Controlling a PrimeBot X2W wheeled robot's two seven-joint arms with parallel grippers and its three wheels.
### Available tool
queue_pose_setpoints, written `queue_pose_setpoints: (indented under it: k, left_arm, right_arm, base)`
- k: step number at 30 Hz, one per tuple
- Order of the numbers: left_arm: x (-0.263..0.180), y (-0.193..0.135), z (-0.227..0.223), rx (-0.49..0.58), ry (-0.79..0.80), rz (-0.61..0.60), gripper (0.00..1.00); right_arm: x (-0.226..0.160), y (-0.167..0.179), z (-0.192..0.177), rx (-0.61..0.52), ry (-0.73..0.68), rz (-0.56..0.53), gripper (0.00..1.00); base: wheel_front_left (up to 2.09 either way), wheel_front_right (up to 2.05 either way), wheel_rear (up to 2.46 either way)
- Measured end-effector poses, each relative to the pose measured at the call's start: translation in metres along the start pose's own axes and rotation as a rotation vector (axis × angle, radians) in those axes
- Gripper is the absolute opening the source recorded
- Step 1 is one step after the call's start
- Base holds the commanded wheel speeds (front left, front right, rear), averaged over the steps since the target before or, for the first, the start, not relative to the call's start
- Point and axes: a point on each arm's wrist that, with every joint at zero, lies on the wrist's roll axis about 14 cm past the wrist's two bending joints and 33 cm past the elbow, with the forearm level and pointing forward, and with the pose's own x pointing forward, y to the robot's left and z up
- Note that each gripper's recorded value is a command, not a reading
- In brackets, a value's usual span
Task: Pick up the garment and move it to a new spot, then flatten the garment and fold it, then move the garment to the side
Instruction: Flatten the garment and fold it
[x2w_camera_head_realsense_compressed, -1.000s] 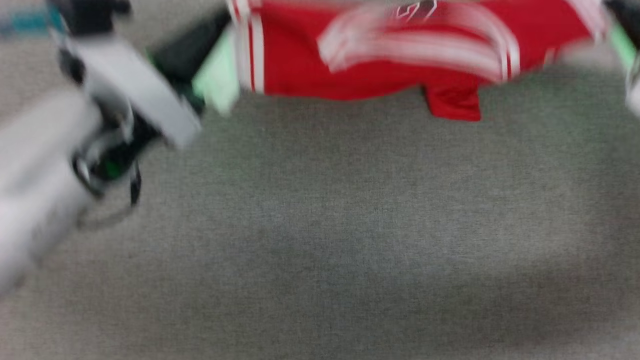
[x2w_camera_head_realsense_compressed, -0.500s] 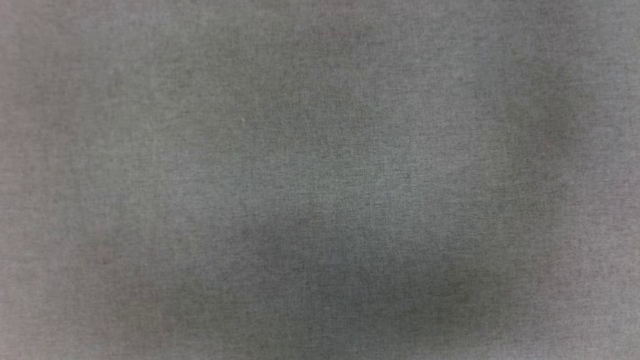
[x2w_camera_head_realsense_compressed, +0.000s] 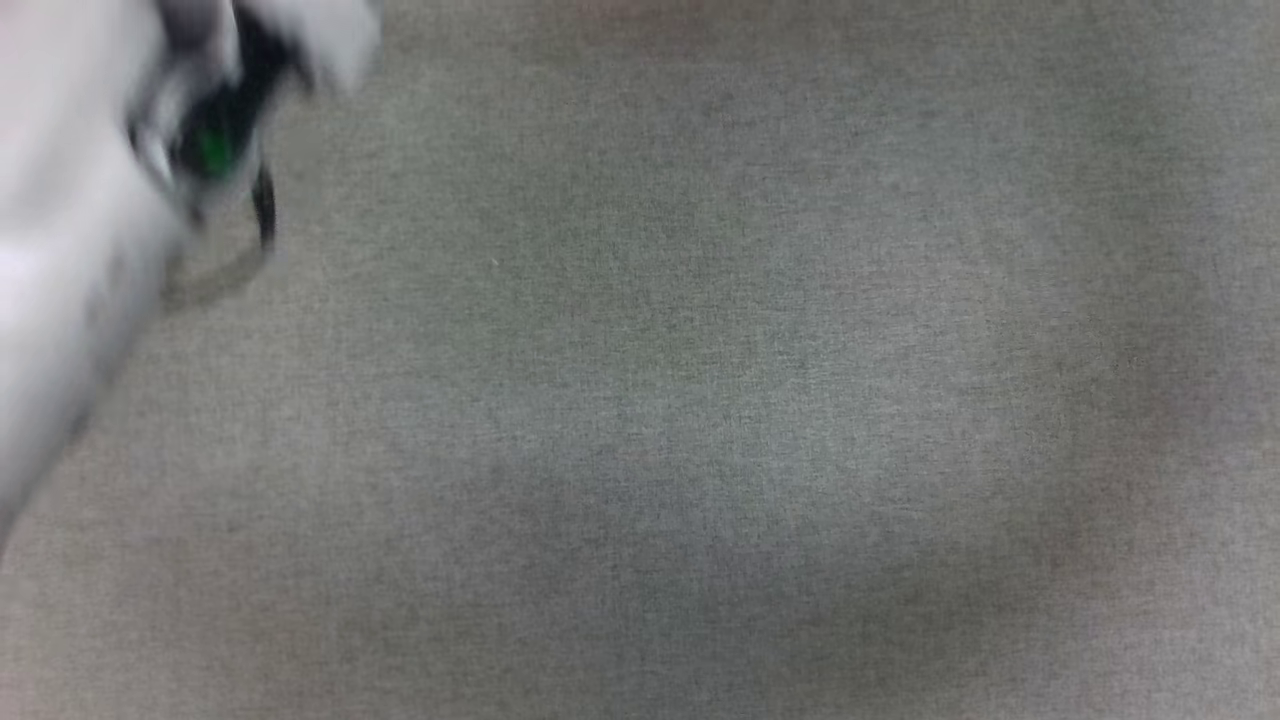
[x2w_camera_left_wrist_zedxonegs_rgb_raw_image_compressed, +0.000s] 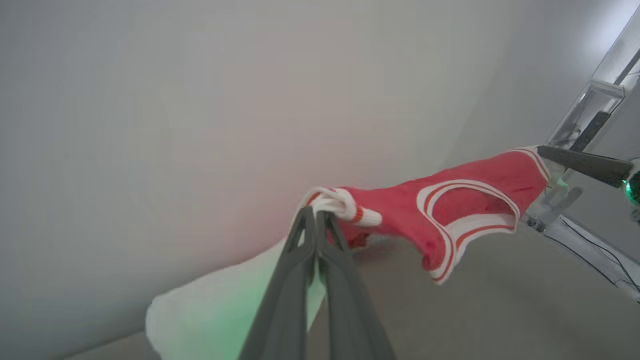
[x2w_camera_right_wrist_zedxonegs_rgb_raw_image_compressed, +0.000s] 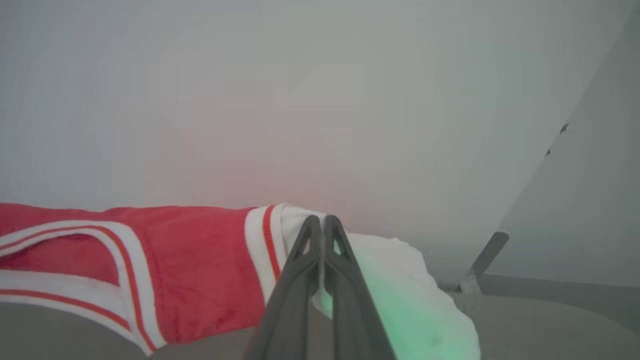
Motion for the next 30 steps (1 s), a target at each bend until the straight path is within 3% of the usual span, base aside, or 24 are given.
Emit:
queue_pose_setpoints:
  k: [4, 11, 23, 30]
  left_arm:
    - [-0.04, -0.002, -0.061, -0.043, 0.188, -0.025, 0.0]
    - [-0.114, -0.039, -0.123, -0.155, 0.39, -0.119, 0.0]
    - [-0.211, -0.092, -0.136, -0.226, 0.54, -0.239, 0.0]
    - [-0.262, -0.106, -0.143, -0.273, 0.631, -0.256, 0.0]
  right_arm:
    - [-0.032, -0.002, -0.069, -0.002, 0.197, 0.046, 0.0]
    - [-0.115, -0.002, -0.14, 0.03, 0.452, 0.132, 0.0]
    - [-0.239, 0.016, -0.171, 0.071, 0.694, 0.227, 0.0]
    - [-0.293, 0.026, -0.179, 0.106, 0.789, 0.243, 0.0]
  base:
    - [0.0, 0.0, 0.0]
    - [0.0, 0.0, 0.0]
    - [0.0, 0.0, 0.0]
    - [0.0, 0.0, 0.0]
